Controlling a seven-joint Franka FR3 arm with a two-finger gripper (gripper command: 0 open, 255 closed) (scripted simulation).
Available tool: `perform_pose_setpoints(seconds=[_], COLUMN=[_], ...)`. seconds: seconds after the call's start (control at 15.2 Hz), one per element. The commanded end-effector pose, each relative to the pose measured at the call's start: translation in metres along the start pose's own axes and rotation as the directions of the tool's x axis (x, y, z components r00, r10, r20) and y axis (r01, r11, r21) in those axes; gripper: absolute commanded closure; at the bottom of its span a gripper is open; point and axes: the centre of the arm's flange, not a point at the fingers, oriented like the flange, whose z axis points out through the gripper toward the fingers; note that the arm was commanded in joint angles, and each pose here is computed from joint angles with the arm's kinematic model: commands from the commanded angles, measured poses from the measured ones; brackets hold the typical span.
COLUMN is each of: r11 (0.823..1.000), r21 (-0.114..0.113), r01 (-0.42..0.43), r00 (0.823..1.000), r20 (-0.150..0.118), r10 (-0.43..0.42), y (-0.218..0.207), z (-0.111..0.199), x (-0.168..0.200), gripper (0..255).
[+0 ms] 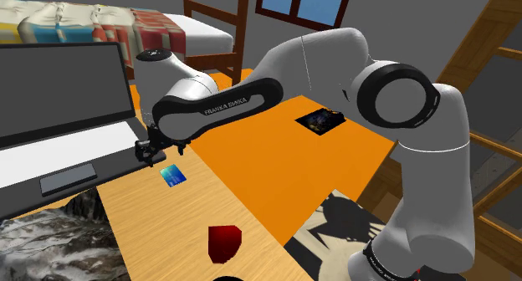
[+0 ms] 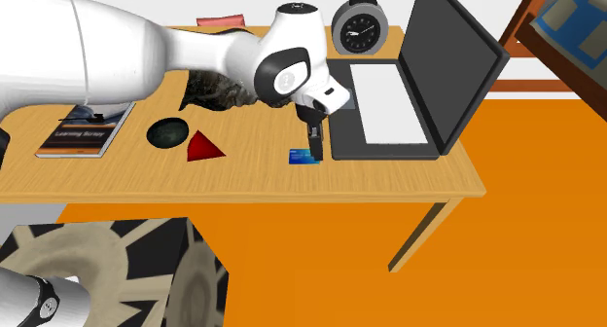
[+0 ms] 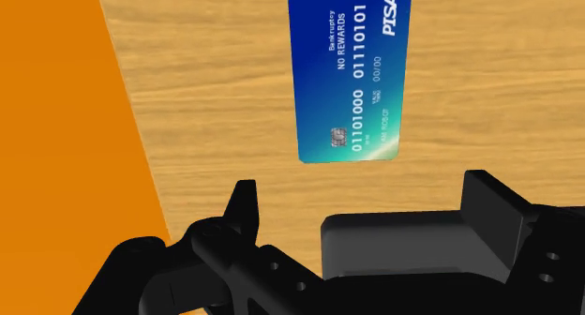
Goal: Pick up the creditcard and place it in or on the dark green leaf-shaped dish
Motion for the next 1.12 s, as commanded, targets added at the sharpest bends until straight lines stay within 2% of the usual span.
perform_pose_setpoints(seconds=[0.0,0.26,0.79,0.86,1.06], r11=[1.0,1.0,1.0,1.0,1.0], r21=[-0.001,-0.001,-0.001,-0.001,-0.001], r01=[-0.001,-0.001,-0.001,-0.001,-0.001], r00=[1.0,1.0,1.0,1.0,1.0], r20=[-0.001,-0.001,-0.001,-0.001,-0.001], r10=[0.001,0.001,0.001,0.001,0.001], y=[-0.001,-0.001,-0.001,-0.001,-0.001], z=[0.009,0.033,0.033,0.033,0.034], x=[0.0,0.0,0.0,0.0,0.0], gripper=[0,0,0,255,255])
